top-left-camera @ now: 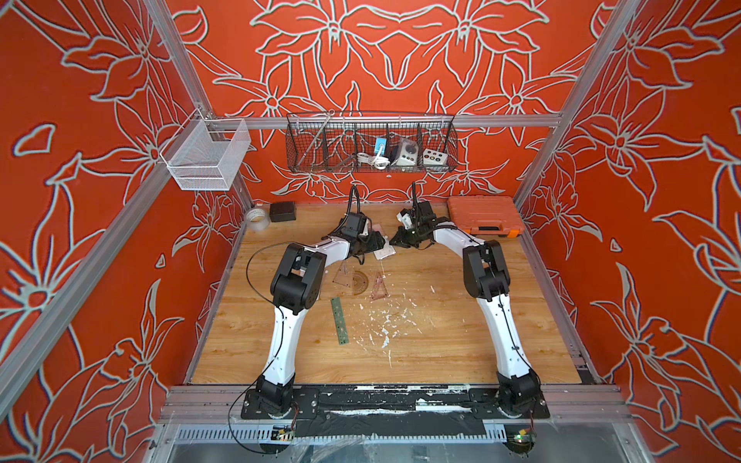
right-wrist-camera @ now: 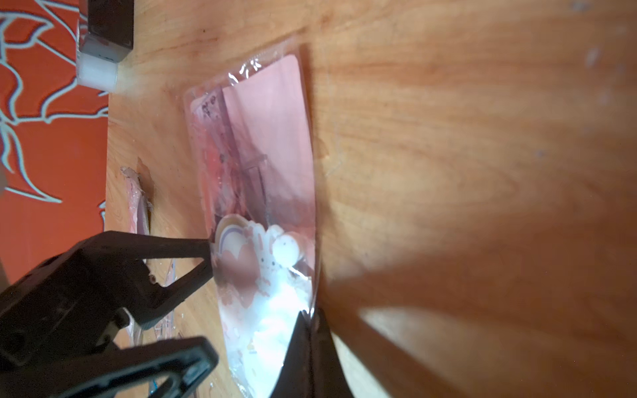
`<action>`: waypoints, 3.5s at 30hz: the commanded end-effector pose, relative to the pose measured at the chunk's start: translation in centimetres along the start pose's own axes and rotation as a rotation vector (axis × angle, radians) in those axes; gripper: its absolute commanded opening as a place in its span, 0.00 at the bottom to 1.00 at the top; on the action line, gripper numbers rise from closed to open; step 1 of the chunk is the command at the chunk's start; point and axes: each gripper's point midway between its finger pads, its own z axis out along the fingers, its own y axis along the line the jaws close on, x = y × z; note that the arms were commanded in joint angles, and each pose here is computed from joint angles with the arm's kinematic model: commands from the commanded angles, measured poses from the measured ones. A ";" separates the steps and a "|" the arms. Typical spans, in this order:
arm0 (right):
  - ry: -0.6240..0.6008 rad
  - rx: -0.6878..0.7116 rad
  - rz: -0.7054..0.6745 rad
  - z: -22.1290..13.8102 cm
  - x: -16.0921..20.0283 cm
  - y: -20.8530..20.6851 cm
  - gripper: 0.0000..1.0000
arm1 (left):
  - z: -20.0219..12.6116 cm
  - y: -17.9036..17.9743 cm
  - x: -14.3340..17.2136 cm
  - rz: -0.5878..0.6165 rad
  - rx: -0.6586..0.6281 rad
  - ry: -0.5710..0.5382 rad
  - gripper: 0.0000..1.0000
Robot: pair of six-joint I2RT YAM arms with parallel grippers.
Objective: Open the ruler set and take out the ruler
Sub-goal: Pick up the ruler set bag from the center of the board, then open the ruler set bag.
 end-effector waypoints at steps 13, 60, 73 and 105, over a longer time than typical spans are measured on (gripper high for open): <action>-0.194 -0.091 0.151 -10.5 1.3 4.7 0.00 | -7.5 -3.3 2.6 -0.162 0.301 0.033 0.78; -0.242 -0.199 -0.267 -16.4 15.1 17.4 0.27 | -24.2 -10.3 9.4 -0.039 0.698 -0.040 0.00; -0.402 0.133 -0.338 -22.9 19.6 14.3 0.66 | -25.8 -11.5 15.3 0.205 0.422 -0.095 0.00; -0.219 0.277 -0.278 -13.8 21.4 16.5 0.44 | -25.5 -11.3 16.1 0.282 0.321 -0.142 0.00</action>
